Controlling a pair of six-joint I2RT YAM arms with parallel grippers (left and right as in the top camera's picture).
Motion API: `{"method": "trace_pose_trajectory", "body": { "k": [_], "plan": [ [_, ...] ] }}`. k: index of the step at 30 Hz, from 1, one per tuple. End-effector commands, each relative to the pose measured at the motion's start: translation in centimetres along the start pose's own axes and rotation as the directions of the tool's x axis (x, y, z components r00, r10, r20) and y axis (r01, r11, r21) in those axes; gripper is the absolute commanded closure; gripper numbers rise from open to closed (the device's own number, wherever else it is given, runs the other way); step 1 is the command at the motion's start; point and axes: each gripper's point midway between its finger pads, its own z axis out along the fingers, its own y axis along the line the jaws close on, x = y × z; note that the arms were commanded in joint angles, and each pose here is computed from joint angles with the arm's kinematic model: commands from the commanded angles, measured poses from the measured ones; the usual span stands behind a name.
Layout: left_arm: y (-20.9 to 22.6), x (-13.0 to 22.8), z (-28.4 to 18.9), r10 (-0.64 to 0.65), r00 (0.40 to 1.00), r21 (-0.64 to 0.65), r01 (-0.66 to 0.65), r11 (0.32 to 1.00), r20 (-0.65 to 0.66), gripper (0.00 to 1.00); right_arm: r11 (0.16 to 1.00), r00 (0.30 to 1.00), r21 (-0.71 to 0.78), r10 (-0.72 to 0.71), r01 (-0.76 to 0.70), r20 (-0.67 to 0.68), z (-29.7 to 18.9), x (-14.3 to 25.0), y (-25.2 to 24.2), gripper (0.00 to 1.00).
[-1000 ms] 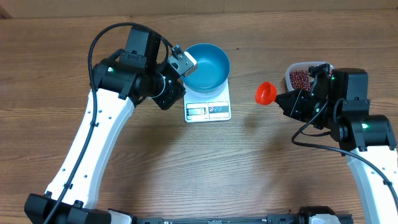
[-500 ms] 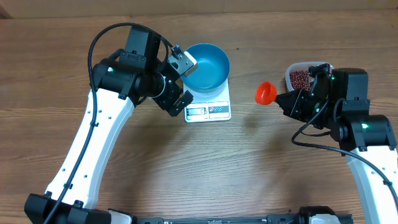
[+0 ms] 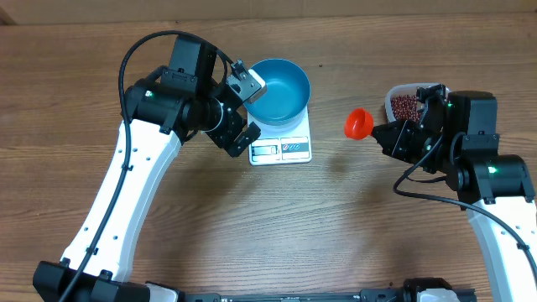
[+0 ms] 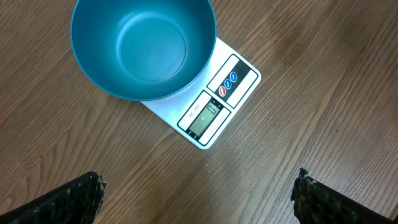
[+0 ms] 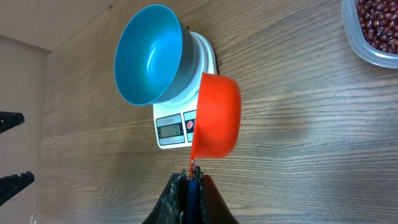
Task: Scoop item into bowl and weigh 150g on scale
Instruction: 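Move the red cup right and dip it into the bean tub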
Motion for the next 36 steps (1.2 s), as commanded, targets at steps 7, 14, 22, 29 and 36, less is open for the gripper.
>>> {"method": "trace_pose_trajectory", "body": {
  "k": [7,14,22,29,36],
  "plan": [
    [-0.2,0.2,0.3,-0.015,1.0,0.02,0.015,1.0,-0.005,0.01,0.999,0.995,0.028,0.016,-0.019,0.098,-3.7,-3.4,-0.6,0.96],
    [-0.2,0.2,0.3,-0.014,1.0,0.02,0.014,1.0,-0.004,0.0,0.995,0.979,0.092,0.022,-0.042,0.201,-8.3,-6.2,-2.2,0.96],
    [-0.2,0.3,0.3,-0.015,1.0,0.02,0.016,1.0,-0.009,0.0,0.982,0.975,0.169,0.05,-0.087,0.215,-9.4,-8.2,-6.1,0.96],
    [0.2,1.1,0.3,-0.001,0.999,-0.004,0.001,1.0,-0.047,0.0,0.976,0.983,0.197,0.063,-0.097,0.171,-8.3,-10.1,-8.3,0.96],
    [0.0,1.4,0.3,0.03,0.998,0.002,-0.03,1.0,-0.059,0.0,0.974,0.985,0.204,0.061,-0.094,0.163,-7.7,-10.6,-8.9,0.96]
  ]
}}
